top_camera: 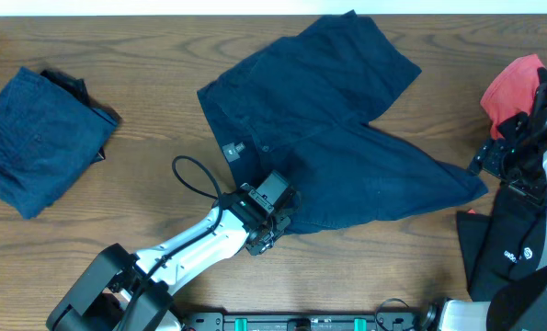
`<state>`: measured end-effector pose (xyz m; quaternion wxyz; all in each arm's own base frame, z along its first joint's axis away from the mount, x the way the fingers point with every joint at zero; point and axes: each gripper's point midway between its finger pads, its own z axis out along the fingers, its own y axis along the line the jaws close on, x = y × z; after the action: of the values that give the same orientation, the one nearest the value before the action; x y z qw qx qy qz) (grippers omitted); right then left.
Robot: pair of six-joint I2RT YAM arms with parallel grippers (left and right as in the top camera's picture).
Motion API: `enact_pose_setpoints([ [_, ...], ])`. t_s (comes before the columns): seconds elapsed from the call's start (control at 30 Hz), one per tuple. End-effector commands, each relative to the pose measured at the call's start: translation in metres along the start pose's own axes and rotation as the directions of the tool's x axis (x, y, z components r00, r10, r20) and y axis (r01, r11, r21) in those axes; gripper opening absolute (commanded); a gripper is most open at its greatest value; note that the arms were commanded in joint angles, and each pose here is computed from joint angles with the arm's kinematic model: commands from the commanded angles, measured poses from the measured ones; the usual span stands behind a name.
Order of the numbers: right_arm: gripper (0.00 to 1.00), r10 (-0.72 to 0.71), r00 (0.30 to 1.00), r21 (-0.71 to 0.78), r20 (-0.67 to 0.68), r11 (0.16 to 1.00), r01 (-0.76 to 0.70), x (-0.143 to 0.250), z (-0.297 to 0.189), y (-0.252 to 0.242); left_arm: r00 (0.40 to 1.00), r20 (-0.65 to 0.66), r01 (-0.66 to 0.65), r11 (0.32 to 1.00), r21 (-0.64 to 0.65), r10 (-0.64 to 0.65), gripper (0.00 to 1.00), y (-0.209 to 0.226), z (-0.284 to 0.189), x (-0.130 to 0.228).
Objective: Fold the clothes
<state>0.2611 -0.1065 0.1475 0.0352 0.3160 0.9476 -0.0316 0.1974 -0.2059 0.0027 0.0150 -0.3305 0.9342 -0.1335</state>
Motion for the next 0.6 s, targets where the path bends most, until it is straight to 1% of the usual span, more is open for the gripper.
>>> enact_pose_setpoints([
  [0.0, 0.81, 0.098, 0.995, -0.006, 0.002, 0.995, -0.098, 0.001, -0.001, -0.001, 0.997, 0.03, -0.071, 0.997, -0.016, 0.072, 0.06, 0.005, 0.0, -0.005],
  [0.17, 0.81, 0.247, 0.968, 0.037, -0.043, 0.969, -0.246, 0.014, 0.014, -0.012, 0.996, 0.022, -0.088, 0.995, -0.037, 0.089, 0.06, 0.012, -0.007, -0.004],
  [0.23, 0.81, 0.315, 0.947, 0.07, -0.065, 0.948, -0.31, 0.023, 0.025, -0.018, 0.993, 0.023, -0.118, 0.992, -0.035, 0.119, 0.06, 0.014, -0.014, -0.005],
  [0.3, 0.74, 0.343, 0.935, 0.089, -0.089, 0.938, -0.335, 0.032, 0.038, -0.02, 0.989, 0.033, -0.142, 0.99, -0.018, 0.142, 0.06, 0.015, -0.026, -0.008],
  [0.43, 0.56, 0.339, 0.929, 0.07, -0.147, 0.941, -0.332, 0.05, 0.065, -0.014, 0.979, 0.071, -0.196, 0.98, 0.039, 0.193, 0.06, 0.011, -0.049, -0.016],
  [0.47, 0.54, 0.338, 0.926, 0.067, -0.166, 0.941, -0.331, 0.056, 0.071, -0.013, 0.976, 0.08, -0.206, 0.977, 0.045, 0.202, 0.06, 0.012, -0.054, -0.018],
  [0.57, 0.52, 0.336, 0.921, 0.085, -0.196, 0.942, -0.325, 0.07, 0.086, -0.016, 0.976, 0.081, -0.203, 0.979, 0.033, 0.2, 0.06, 0.02, -0.063, -0.019],
])
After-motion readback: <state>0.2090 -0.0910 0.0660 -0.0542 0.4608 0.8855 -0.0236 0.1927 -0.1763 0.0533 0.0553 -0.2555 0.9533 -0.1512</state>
